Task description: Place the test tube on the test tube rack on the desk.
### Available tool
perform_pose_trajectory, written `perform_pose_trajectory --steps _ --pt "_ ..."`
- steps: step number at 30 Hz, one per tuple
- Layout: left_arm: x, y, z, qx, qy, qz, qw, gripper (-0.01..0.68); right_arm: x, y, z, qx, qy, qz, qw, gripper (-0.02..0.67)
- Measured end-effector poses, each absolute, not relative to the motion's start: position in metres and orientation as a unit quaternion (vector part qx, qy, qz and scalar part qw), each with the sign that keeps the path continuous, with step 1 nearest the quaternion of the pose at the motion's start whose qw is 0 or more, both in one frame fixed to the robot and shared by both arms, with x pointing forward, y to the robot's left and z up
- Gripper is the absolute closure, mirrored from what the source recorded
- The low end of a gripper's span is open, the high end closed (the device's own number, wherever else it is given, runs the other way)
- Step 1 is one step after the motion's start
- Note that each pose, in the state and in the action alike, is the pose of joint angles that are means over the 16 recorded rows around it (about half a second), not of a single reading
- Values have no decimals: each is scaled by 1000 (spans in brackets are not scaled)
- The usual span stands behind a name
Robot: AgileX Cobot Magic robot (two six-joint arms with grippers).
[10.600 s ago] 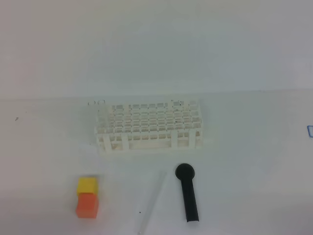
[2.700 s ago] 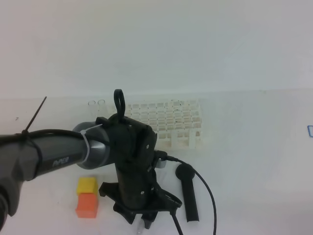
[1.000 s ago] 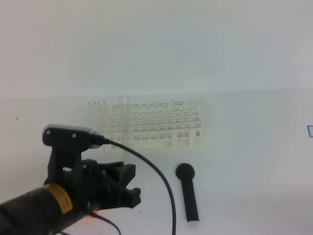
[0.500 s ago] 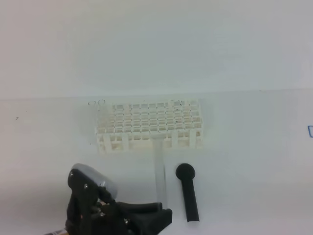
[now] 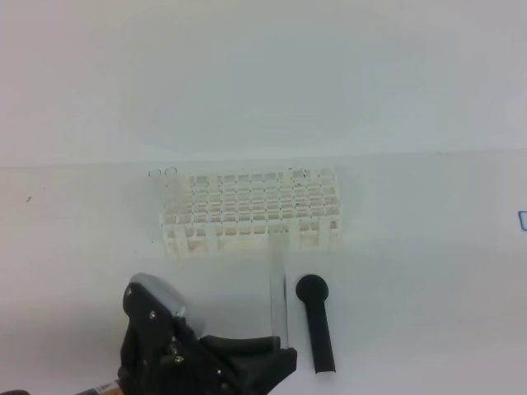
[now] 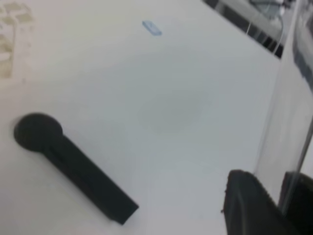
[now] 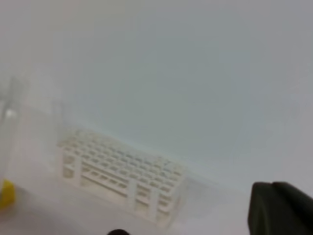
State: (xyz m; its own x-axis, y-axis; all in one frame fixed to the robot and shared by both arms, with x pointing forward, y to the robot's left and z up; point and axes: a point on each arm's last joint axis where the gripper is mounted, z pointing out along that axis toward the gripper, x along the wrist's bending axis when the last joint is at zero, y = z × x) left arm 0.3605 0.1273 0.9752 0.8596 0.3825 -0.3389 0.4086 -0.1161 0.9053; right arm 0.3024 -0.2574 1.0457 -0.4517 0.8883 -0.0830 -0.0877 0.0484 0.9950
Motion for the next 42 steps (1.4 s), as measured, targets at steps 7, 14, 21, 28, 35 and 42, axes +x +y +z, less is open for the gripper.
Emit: perform_pose_trajectory --steps 7,14,21,28,35,42 --pt "362 127 982 723 262 -6 639 673 305 -243 1063 277 657 616 335 650" --pt "361 126 986 714 242 -2 657 673 309 -231 1063 243 688 634 255 650" --pt "359 124 988 714 223 -6 664 666 319 -213 1057 195 731 636 151 650" --pt "358 124 986 716 218 -10 663 666 337 -199 1066 144 736 656 82 650" --pt "359 121 981 725 211 -10 655 673 364 -188 1080 115 728 673 59 590" --pt "361 117 974 738 192 -7 647 666 389 -175 1084 122 728 674 36 437"
